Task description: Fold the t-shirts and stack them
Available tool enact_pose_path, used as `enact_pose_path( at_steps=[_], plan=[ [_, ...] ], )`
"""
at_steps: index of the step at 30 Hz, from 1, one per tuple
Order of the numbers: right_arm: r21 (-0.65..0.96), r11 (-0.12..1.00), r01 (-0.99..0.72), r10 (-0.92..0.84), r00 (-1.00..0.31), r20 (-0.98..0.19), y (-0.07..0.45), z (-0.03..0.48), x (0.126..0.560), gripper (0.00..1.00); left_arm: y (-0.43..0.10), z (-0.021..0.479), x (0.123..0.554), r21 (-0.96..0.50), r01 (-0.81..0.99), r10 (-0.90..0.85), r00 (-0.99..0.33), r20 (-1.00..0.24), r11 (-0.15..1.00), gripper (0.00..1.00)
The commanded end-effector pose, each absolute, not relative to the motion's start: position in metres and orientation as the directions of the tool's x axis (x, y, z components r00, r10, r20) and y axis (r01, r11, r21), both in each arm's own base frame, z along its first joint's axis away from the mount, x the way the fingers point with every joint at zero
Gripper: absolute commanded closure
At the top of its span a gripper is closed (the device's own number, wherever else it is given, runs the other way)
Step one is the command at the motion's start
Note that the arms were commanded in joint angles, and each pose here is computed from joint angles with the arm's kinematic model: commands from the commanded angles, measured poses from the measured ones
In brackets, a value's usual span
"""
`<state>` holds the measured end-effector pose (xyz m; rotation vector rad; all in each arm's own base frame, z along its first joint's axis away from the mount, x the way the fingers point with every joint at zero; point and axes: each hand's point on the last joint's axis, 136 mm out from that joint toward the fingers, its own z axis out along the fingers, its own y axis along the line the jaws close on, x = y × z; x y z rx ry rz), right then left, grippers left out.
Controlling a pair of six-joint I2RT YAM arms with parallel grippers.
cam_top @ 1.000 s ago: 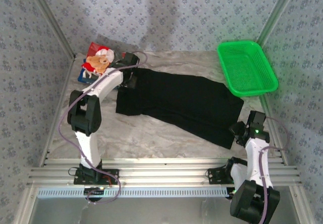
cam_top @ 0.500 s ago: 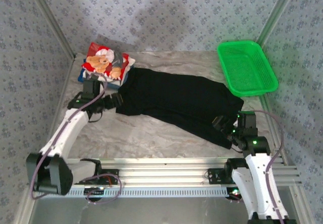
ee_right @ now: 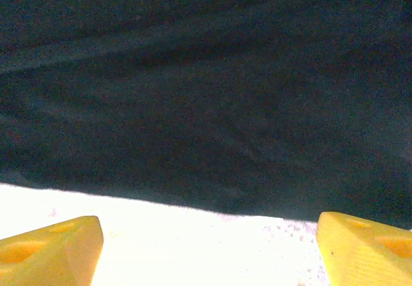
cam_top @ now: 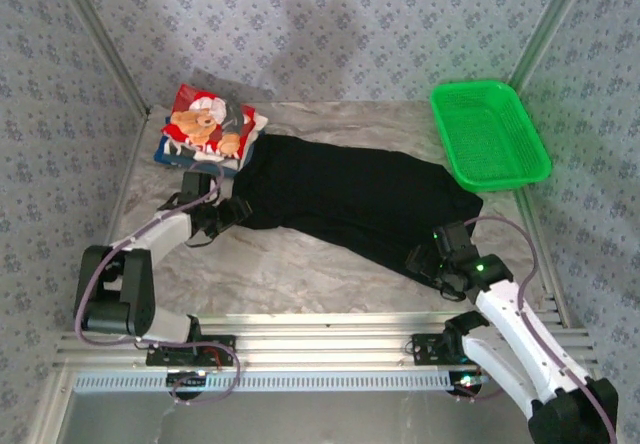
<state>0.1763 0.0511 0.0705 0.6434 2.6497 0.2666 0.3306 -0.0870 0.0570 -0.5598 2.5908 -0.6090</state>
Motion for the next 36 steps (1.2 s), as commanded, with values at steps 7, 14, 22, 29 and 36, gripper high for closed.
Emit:
enact_pose_path(
  at_steps=[7,14,22,29,36],
  plan=[
    [0.188,0.886,0.423,0.463,-0.803,-0.376,0.046,0.057,0.205,0.11,-0.081,0.031,0.361,-0.477,-0.311,-0.492,-0.809,-0.321,0.822,0.66],
    [0.091,0.889,0.448,0.448,-0.813,-0.372,0.034,0.050,0.208,0.11,-0.046,0.040,0.350,-0.372,-0.335,-0.472,-0.793,-0.385,0.866,0.92],
    [0.017,0.887,0.461,0.432,-0.819,-0.378,0.019,0.050,0.205,0.11,-0.022,0.065,0.293,-0.341,-0.364,-0.486,-0.769,-0.415,0.867,0.92],
    [0.109,0.899,0.424,0.430,-0.809,-0.401,0.032,0.064,0.217,0.10,-0.010,0.045,0.235,-0.364,-0.477,-0.592,-0.729,-0.344,0.800,0.89],
    [0.265,0.906,0.331,0.414,-0.824,-0.387,0.064,0.078,0.225,0.09,0.005,0.041,0.221,-0.356,-0.582,-0.682,-0.653,-0.331,0.731,0.73]
  ],
)
